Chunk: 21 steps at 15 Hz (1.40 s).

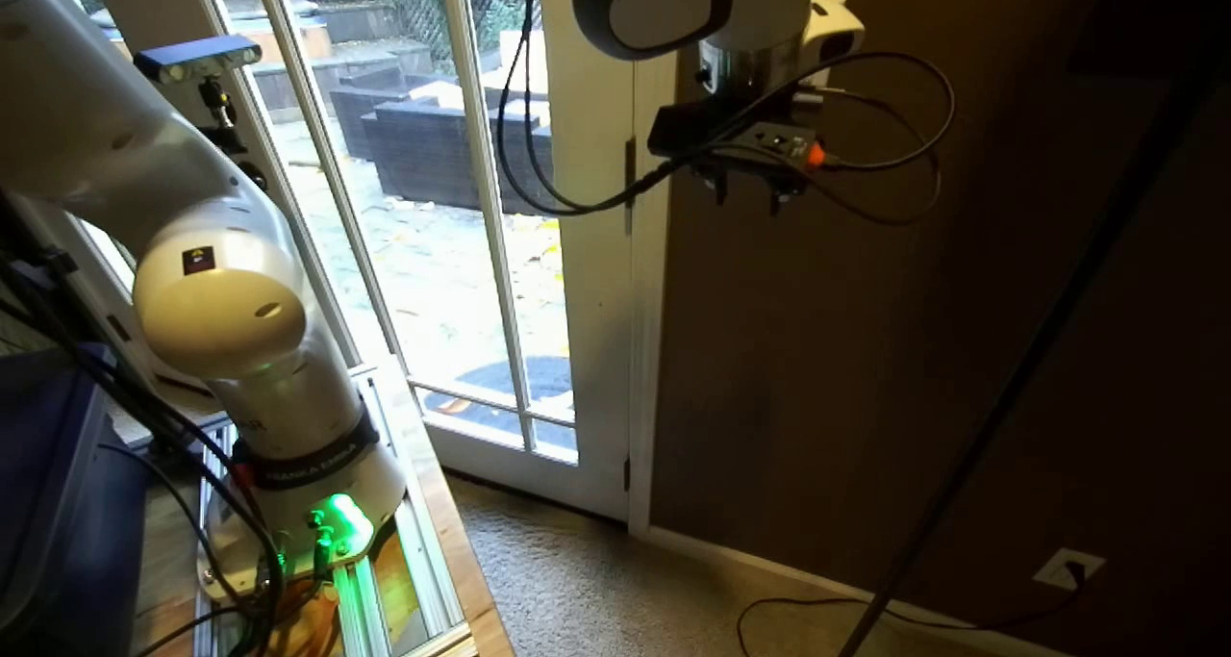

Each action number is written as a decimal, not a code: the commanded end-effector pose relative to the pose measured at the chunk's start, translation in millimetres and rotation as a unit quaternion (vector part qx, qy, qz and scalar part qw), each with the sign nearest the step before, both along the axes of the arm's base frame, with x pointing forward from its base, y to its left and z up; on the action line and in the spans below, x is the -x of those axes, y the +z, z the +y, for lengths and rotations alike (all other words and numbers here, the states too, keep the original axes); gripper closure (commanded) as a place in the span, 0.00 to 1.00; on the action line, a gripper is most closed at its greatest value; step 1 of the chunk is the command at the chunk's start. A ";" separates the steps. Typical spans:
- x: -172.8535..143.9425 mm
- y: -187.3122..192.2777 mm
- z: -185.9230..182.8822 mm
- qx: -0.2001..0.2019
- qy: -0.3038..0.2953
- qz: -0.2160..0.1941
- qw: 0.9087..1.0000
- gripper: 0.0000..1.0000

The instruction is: Turn off the light switch on the right.

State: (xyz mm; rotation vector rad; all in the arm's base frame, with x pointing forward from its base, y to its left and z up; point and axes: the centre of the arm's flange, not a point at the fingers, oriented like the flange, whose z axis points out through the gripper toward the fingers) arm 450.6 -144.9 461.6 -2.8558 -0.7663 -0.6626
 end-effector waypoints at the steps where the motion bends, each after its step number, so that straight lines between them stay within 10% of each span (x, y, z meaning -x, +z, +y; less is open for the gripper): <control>1: -20.5 36.9 -4.5 -0.070 0.026 -0.069 0.995 0.64; 6: -41.8 75.8 1.4 -0.152 0.029 -0.187 0.970 0.98; 12: -59.4 85.4 9.6 -0.224 0.056 -0.253 0.939 1.00; 21: -77.6 66.1 6.1 -0.216 0.060 -0.244 0.944 1.00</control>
